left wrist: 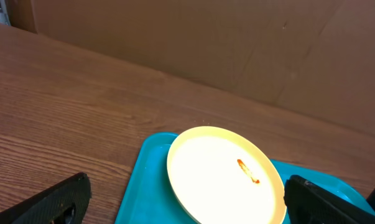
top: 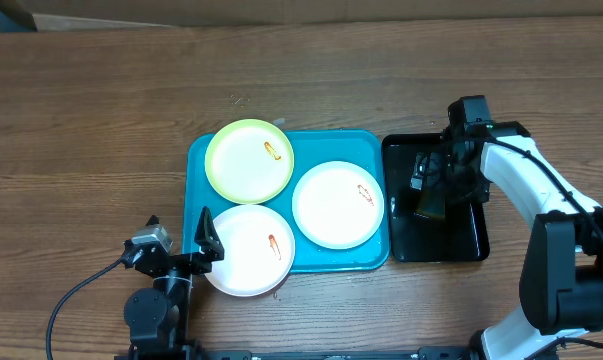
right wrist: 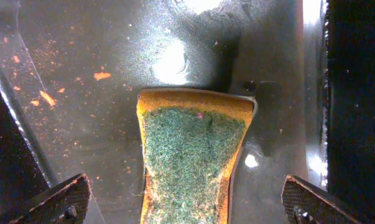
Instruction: Clean dirty plates on tray and stack at the side
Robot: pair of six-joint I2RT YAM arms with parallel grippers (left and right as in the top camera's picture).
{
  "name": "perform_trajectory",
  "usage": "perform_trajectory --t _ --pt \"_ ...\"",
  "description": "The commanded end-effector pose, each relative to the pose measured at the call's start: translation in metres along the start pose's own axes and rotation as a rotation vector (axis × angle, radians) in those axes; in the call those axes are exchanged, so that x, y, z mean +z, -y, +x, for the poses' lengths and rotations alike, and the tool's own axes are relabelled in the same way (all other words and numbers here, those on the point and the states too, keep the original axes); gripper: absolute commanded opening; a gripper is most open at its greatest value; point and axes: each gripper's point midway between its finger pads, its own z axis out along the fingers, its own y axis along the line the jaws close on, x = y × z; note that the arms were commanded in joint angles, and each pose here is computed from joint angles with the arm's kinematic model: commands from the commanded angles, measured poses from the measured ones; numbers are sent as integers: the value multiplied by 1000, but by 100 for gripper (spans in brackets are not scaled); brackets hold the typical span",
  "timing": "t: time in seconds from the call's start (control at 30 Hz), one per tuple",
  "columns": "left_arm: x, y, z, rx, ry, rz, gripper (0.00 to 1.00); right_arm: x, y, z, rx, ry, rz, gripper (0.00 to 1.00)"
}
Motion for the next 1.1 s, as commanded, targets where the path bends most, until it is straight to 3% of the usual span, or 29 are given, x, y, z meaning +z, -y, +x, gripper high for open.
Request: perform_trajectory --t 0.0,0.47,0.77,1.07 --pt "0 -1 1 20 4 -3 100 -8 -5 -9 -3 33 -15 100" --pt "0 -4 -10 21 53 -26 100 -8 -5 -9 -3 33 -15 100" --pt "-5 11 -24 24 61 36 100 -8 -5 -9 -3 33 -15 100" --pt "-13 41 -94 122 -47 44 100 -8 -5 -9 -3 33 -15 100"
